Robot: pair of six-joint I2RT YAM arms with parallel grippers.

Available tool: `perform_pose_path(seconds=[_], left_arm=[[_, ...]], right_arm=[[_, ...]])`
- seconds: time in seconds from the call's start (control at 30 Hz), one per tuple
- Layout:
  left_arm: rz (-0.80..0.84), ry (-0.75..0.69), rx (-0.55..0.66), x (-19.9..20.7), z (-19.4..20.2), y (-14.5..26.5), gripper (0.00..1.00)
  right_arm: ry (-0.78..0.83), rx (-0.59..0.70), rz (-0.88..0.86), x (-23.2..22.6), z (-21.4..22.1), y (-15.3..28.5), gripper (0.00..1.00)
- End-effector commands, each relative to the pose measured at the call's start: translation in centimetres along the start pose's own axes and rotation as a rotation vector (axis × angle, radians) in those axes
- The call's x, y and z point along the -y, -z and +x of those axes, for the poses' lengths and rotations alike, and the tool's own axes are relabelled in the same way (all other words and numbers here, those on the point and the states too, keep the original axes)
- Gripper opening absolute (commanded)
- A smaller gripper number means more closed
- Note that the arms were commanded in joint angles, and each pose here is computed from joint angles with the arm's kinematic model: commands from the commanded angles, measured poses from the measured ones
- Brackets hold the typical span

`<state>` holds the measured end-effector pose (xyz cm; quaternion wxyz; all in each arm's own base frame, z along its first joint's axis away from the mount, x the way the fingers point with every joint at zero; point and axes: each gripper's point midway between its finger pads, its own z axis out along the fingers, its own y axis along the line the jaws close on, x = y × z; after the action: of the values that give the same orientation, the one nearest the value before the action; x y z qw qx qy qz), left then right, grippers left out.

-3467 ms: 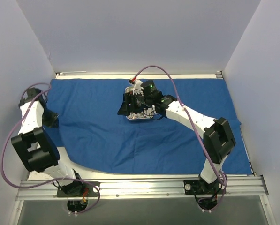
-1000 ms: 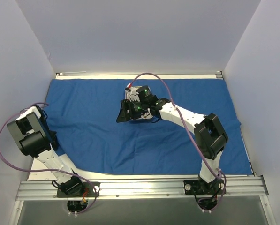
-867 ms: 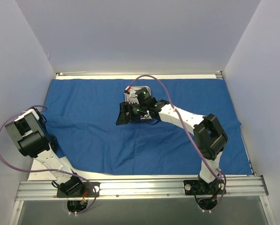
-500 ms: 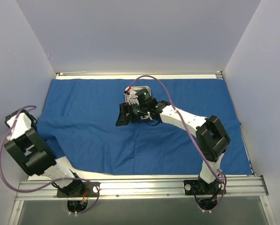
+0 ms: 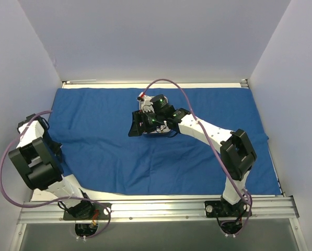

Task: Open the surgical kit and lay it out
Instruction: Smooth out the surgical kit at the center of the board.

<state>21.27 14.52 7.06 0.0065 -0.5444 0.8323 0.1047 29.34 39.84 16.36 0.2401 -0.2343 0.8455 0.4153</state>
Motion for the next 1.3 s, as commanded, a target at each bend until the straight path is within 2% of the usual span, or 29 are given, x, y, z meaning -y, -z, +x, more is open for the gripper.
perform_pose_path(seconds=[0.0, 0.13, 0.2, 0.33, 0.37, 0.47, 0.5, 0.67, 0.83, 0.97, 1.1, 1.17, 1.2, 1.27], left_arm=[[0.113, -0.04, 0.043, 3.3, -1.7, -1.7, 0.02], [0.133, -0.07, 0.057, 4.1, -1.7, -3.5, 0.02], [0.084, -0.064, 0.038, 3.4, -1.2, -4.5, 0.02], [-0.129, -0.03, 0.034, 0.6, -1.0, -5.7, 0.02], [-0.262, -0.031, 0.029, -1.8, -0.8, -5.3, 0.02], [-0.419, -0.088, 0.0, -4.2, -0.6, -5.1, 0.02], [-0.464, -0.006, 0.039, -4.6, -1.0, -5.2, 0.02], [-0.487, 0.028, 0.05, -6.4, -1.4, -2.9, 0.02], [-0.392, 0.037, 0.193, -7.6, -3.1, 3.1, 0.02], [-0.23, -0.095, 0.254, -4.3, -2.3, 6.5, 0.02], [-0.084, -0.277, 0.289, 1.5, 0.0, 7.3, 0.02], [-0.024, -0.317, 0.285, 3.6, 0.5, 6.6, 0.02], [0.043, -0.344, 0.239, 5.4, 1.4, 5.9, 0.02], [0.153, -0.384, 0.245, 8.7, 1.6, 5.6, 0.02]], right_arm=[[0.031, 0.038, 0.017, -0.2, -1.5, 0.8, 0.65], [0.027, 0.036, 0.025, 0.1, -1.1, 0.9, 0.65], [0.029, 0.039, 0.025, 0.1, -1.1, 1.0, 0.65], [0.036, 0.05, 0.021, -0.2, -1.3, 1.3, 0.65], [0.041, 0.055, 0.018, -0.3, -1.4, 1.3, 0.65], [0.044, 0.055, 0.021, -0.2, -1.3, 1.5, 0.65], [0.045, 0.059, 0.021, -0.3, -1.3, 1.6, 0.65], [0.045, 0.052, 0.022, -0.2, -0.8, 1.8, 0.65], [0.055, 0.054, 0.027, -0.3, -1.1, 2.0, 0.65], [0.056, 0.041, 0.044, 0.0, -1.3, 2.0, 0.65], [0.045, 0.022, 0.062, 0.7, -1.2, 1.8, 0.65], [0.03, 0.005, 0.073, 1.3, -0.9, 1.6, 0.65], [0.023, 0.003, 0.078, 1.5, -1.0, 1.6, 0.65], [0.013, -0.011, 0.094, 2.1, -0.7, 1.5, 0.65]])
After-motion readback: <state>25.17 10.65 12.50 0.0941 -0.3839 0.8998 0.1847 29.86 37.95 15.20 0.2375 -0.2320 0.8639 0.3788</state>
